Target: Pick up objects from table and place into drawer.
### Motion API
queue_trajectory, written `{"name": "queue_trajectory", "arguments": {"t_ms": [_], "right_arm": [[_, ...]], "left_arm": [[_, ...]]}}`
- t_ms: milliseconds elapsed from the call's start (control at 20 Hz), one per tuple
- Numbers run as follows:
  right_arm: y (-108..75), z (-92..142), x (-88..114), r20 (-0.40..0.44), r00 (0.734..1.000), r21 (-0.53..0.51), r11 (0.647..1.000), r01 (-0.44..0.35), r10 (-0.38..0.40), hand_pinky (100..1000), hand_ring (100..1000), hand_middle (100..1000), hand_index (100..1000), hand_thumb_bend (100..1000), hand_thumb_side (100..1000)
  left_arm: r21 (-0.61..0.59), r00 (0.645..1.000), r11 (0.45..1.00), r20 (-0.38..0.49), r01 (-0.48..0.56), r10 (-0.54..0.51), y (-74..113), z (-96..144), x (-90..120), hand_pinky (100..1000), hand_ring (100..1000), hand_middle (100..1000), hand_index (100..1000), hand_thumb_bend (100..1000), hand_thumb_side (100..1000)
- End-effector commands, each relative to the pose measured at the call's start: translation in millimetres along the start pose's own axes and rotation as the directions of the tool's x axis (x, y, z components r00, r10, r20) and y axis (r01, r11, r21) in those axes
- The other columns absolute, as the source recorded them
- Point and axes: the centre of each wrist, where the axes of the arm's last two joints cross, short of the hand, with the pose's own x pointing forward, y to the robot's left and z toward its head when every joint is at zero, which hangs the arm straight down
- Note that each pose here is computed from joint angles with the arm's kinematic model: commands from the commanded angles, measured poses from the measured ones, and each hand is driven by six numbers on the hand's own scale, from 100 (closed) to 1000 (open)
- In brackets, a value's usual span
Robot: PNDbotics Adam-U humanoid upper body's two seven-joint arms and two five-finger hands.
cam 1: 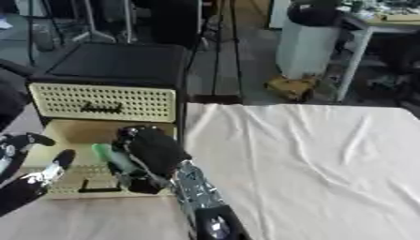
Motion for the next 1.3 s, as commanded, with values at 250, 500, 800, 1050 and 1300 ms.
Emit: {"name": "queue_trajectory", "arguments": {"t_ms": [250,500,800,1050,1300], "right_arm": [[-19.6,-13.8,-0.9,0.001,0.997,-0.049,0.995,-0.082,0.082,259,518,485,427,100,100],[-23.6,-19.1,-13.2,0.0,0.99,-0.02,0.989,-0.144,0.144,289,535,512,438,100,100],[-22.6,-17.9,-26.0,-0.018,0.979,0.069,0.977,-0.201,0.203,689,766,763,593,100,100],[-20.9,-15.2,-29.0,-0.034,0.966,0.182,0.952,-0.247,0.257,877,901,951,787,193,100],[-24.4,-14.0,-29.2,-0.052,0.965,0.209,0.948,-0.241,0.257,899,929,971,835,219,162]], "left_arm": [[0.021,1.0,1.0,0.016,0.012,-0.012,7.7,-0.7,2.3,100,100,100,732,446,1000],[0.02,1.0,1.0,0.019,0.007,-0.007,7.4,-1.0,3.1,100,100,100,732,445,1000],[0.02,1.0,1.0,0.02,0.006,-0.006,7.3,-1.0,3.2,100,100,100,731,445,1000],[0.02,1.0,1.0,0.019,0.006,-0.007,7.1,-0.8,3.2,100,100,100,732,446,1000],[0.019,1.0,1.0,0.017,0.007,-0.008,6.9,-0.6,3.0,100,100,100,732,447,1000]]}}
